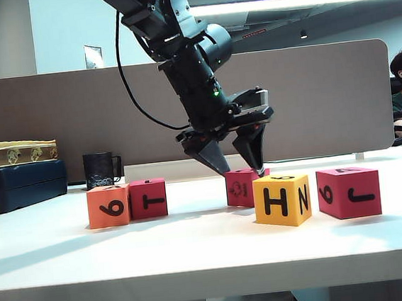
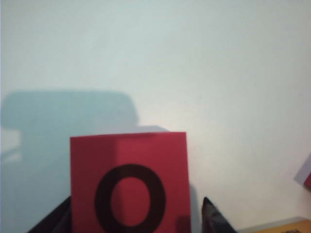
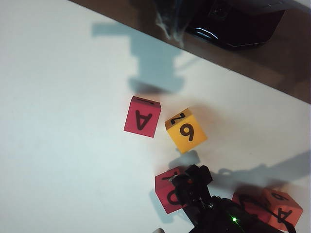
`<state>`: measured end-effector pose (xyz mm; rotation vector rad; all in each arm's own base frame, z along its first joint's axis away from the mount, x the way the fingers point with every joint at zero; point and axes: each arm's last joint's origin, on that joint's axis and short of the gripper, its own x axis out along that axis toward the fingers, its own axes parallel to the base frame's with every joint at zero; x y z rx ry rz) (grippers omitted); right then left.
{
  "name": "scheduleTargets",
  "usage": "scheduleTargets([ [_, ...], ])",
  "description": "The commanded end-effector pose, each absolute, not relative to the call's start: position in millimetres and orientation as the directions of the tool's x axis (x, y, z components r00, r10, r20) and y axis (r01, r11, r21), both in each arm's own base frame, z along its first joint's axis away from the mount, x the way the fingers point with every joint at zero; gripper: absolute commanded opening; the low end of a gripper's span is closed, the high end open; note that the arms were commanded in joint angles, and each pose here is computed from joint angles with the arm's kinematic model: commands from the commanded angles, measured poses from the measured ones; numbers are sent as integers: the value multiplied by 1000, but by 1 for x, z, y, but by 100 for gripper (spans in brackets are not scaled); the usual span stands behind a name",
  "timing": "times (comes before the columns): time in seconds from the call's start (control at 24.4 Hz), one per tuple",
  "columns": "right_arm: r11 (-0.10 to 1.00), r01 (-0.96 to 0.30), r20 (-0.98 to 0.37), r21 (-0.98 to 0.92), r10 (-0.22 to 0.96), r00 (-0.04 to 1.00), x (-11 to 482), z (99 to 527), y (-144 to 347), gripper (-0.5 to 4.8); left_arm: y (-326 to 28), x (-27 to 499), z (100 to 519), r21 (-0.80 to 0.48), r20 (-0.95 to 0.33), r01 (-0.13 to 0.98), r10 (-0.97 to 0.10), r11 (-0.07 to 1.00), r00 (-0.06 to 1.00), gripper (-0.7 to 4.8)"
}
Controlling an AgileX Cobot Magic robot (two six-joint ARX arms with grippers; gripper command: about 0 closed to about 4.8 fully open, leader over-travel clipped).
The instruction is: Select the appropriate blocks from the scattered letter blocks on the table and arrange them in a row to spell out "ALOHA".
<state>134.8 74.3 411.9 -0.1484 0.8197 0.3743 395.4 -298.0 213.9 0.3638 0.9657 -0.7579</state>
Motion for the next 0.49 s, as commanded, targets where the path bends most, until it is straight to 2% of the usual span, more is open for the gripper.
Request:
scheduleTargets([
  [0.04, 923, -386, -728, 16, 275, 628, 135, 413, 74, -7, -298, 395, 216, -57, -839, 702, -415, 710, 351, 316],
  [0.29, 922, -388, -730, 13, 274, 626, 135, 413, 74, -7, -298, 395, 215, -54, -844, 686, -401, 725, 357, 272],
  [0.49, 920, -391, -730, 10, 274, 626, 134, 413, 74, -7, -297, 394, 215, -61, -853, 675, -390, 735, 348, 272],
])
